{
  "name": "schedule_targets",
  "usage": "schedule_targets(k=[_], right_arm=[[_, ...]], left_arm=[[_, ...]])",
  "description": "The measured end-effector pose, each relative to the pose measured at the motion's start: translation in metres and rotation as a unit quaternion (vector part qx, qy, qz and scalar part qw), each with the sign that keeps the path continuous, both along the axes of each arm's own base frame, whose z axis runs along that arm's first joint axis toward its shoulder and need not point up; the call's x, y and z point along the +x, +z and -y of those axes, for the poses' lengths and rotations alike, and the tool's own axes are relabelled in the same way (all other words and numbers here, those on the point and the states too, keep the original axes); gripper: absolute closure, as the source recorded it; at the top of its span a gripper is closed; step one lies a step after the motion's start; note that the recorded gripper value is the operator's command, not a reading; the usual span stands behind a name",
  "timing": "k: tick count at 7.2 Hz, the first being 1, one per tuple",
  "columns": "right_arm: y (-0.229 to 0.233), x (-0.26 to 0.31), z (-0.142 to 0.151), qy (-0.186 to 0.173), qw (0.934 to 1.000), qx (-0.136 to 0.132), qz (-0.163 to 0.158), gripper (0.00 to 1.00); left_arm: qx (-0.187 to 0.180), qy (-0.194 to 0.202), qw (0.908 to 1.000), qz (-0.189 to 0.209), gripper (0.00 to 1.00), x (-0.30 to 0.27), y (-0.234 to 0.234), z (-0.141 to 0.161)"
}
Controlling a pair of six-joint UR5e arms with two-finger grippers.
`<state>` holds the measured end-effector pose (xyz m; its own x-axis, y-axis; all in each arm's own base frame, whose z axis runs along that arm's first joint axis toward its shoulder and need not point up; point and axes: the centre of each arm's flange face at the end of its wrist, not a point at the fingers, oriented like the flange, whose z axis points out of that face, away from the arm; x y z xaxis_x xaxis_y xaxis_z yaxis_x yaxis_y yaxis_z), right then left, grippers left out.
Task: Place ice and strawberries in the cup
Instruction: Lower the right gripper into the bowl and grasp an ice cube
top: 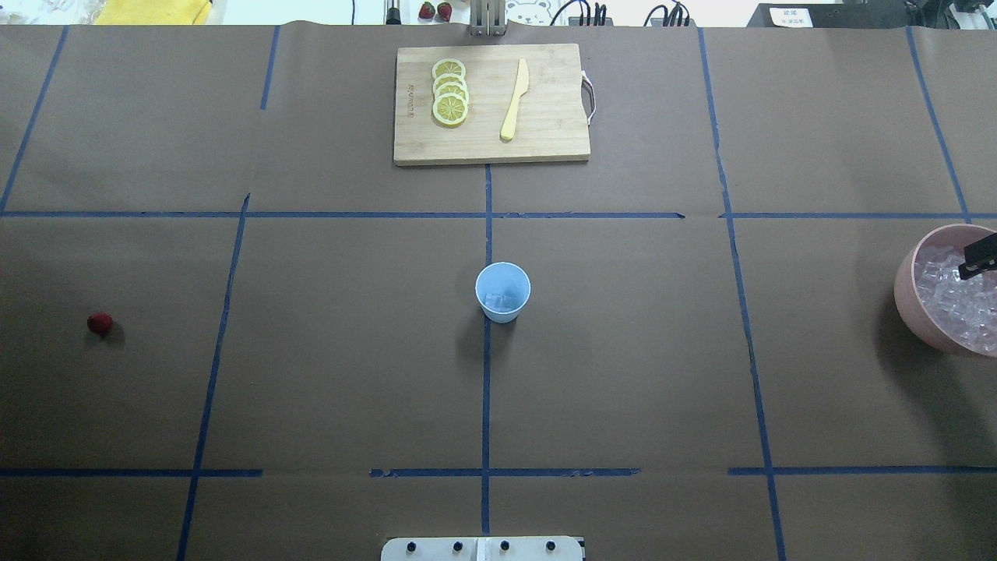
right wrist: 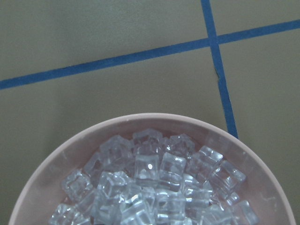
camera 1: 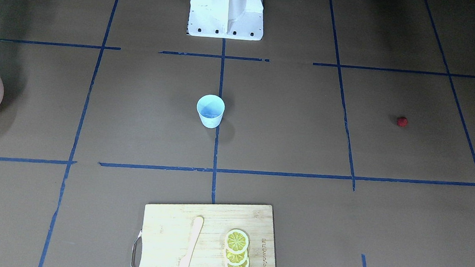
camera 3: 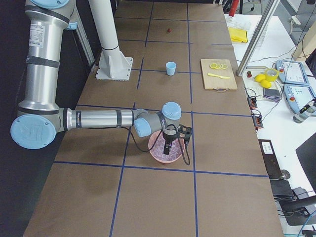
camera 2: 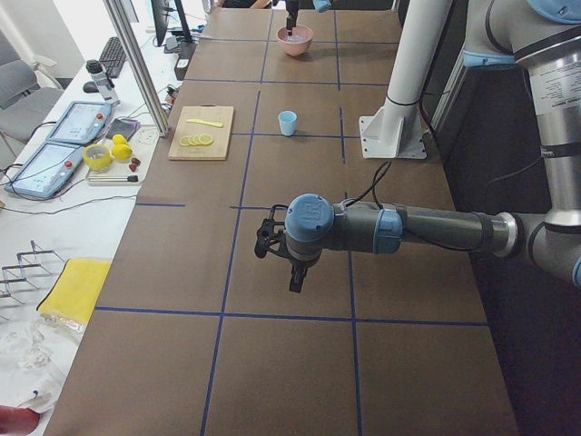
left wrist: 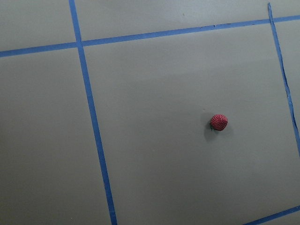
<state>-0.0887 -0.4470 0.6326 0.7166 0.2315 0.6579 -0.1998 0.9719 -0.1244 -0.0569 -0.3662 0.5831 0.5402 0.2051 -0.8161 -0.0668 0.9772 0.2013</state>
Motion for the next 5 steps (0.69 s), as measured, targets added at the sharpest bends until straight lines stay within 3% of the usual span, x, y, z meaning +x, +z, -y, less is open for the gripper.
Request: schedule_targets(k=[5], right_arm=[[-0.0017, -0.0084, 0.0047, 0.039, 0.9989, -0.025, 0.008, 0.17]], left_arm=[[0.001, 0.0, 1.0, 0.0, 0.0, 0.0, -0.0008, -0.0002]])
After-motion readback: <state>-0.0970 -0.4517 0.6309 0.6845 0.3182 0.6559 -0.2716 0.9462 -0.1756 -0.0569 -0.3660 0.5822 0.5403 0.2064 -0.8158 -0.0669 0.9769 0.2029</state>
